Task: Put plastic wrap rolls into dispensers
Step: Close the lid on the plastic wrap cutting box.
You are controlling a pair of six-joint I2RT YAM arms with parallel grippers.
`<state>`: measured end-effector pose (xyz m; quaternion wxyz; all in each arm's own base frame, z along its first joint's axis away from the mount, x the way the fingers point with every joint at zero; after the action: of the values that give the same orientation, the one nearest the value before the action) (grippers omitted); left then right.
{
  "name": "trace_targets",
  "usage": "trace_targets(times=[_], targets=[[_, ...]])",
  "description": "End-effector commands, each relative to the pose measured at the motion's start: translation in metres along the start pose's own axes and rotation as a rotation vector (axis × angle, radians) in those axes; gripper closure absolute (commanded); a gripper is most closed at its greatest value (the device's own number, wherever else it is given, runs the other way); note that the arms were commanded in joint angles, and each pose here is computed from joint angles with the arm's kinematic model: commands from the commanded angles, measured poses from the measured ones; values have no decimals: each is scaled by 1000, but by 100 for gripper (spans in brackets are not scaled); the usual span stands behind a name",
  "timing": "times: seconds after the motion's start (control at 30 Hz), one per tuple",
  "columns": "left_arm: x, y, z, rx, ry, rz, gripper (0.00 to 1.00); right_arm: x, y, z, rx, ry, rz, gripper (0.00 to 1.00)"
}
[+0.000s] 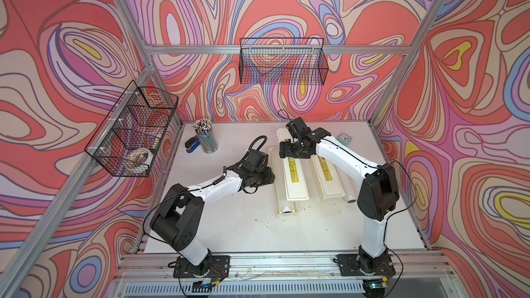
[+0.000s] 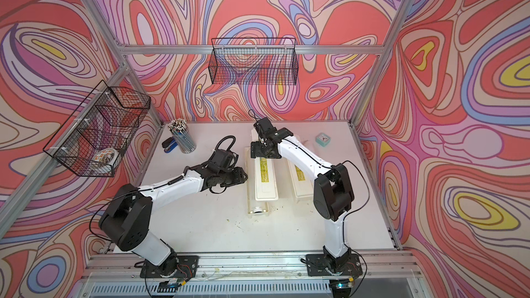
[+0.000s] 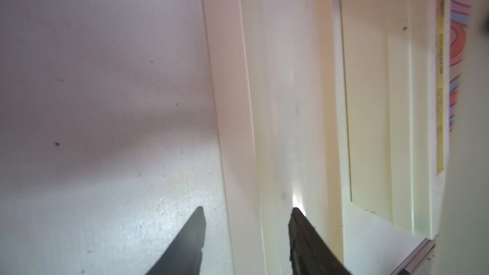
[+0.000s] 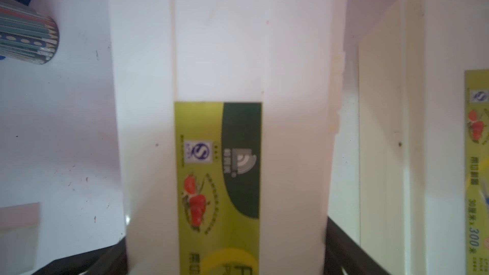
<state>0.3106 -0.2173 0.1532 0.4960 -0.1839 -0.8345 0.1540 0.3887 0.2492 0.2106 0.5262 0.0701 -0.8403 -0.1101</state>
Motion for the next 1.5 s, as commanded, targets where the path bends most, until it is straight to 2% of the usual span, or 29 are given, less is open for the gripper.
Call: trace_targets(times=[0.0, 0.2, 0.6, 0.77, 0.9, 1.1, 1.27, 1.47], targets=[[21, 10, -24, -75, -23, -33, 46, 3, 17, 7, 15, -44, 34, 33], [31, 30, -39, -108, -15, -40, 44, -10, 35, 22, 21, -58, 91, 32], [34, 37, -25, -156, 1, -42, 39, -11, 38, 33, 34, -149, 155, 32], [34, 41, -18, -167, 1, -52, 38, -7, 38, 36, 42, -194, 115, 32], [32, 43, -15, -163, 11, -49, 38, -6, 36, 40, 66, -180, 112, 32], [32, 43, -12, -156, 2, -38, 37, 2, 37, 39, 71, -249, 77, 32], [35, 39, -8, -172, -21, 12, 33, 2, 35, 36, 67, -322, 59, 32], [39, 35, -2, -194, -52, 77, 28, -7, 37, 40, 69, -314, 32, 32]])
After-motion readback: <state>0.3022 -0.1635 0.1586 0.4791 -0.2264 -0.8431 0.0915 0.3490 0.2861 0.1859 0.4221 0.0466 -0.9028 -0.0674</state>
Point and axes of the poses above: each gripper's point midway between its finger pads, its own x axis back along the fingers, its own y axis along the line the jaws close on, z = x × y, the point moved 6 cm from there along x, back along the fingers, and after that the axes turned 8 degrees about -x, right-handed, at the moved point
